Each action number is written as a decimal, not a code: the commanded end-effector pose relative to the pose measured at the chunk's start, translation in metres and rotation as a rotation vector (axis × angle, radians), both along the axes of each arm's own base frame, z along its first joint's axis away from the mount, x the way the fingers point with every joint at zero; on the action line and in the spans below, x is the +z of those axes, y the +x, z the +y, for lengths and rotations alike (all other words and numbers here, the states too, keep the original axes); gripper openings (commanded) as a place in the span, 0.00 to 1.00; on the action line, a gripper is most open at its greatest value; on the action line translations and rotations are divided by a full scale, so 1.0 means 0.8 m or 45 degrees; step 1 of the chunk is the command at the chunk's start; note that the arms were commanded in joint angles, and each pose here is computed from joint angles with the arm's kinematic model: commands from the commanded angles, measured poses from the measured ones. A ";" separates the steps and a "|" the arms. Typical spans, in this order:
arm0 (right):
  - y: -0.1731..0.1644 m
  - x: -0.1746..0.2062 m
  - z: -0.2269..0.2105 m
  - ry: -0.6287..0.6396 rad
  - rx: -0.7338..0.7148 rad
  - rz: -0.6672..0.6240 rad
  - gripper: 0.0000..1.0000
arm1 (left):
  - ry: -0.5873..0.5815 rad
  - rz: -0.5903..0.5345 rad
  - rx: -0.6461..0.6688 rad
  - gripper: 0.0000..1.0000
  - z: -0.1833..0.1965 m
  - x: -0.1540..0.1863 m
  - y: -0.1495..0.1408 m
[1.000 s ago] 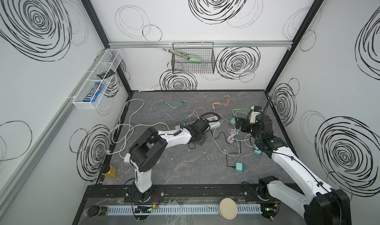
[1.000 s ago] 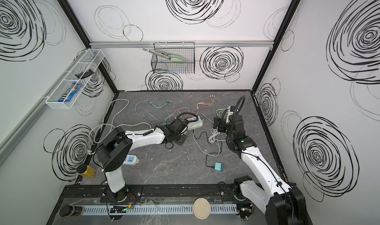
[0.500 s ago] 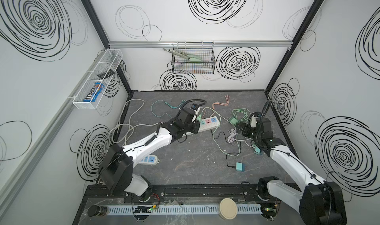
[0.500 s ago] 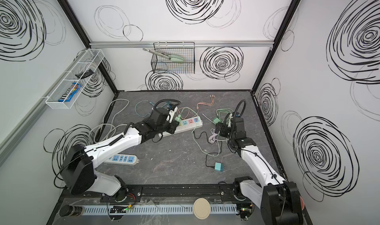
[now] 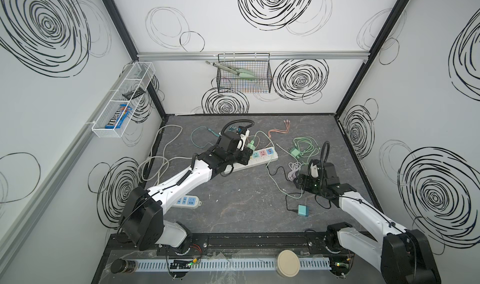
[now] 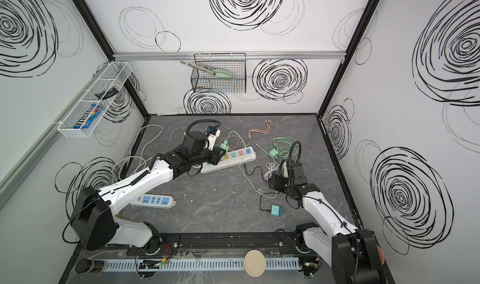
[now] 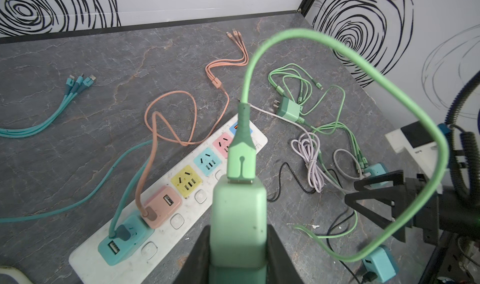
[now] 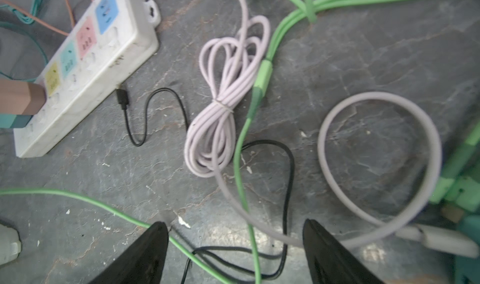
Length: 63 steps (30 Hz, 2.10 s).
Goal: Insert plugs into power strip
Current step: Pick up the power cord from the middle-right of the table, then place the power cord at the top-center of the table.
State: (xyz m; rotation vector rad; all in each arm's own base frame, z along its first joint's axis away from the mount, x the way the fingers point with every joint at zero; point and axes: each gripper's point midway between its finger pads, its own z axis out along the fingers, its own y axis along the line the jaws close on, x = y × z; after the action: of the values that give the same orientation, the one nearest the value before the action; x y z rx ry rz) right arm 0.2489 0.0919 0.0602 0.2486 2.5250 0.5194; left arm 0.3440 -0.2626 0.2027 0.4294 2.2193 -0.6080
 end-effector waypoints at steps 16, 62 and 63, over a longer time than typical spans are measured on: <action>-0.022 -0.023 0.004 -0.119 -0.100 0.011 0.58 | -0.076 -0.030 0.024 0.00 0.011 0.018 0.007; 0.176 0.493 0.065 0.105 0.244 -1.371 0.00 | -0.250 -0.235 -0.148 0.00 -0.014 0.192 -0.034; 0.187 0.482 0.067 0.105 0.243 -1.348 0.00 | -0.243 -0.212 -0.141 0.00 -0.015 0.182 -0.033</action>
State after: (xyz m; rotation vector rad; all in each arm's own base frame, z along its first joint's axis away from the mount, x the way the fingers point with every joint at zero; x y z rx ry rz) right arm 0.3857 0.1436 0.4391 -0.2121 1.5249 0.5952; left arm 0.3164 -0.2688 0.3556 0.4900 1.9424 -0.7770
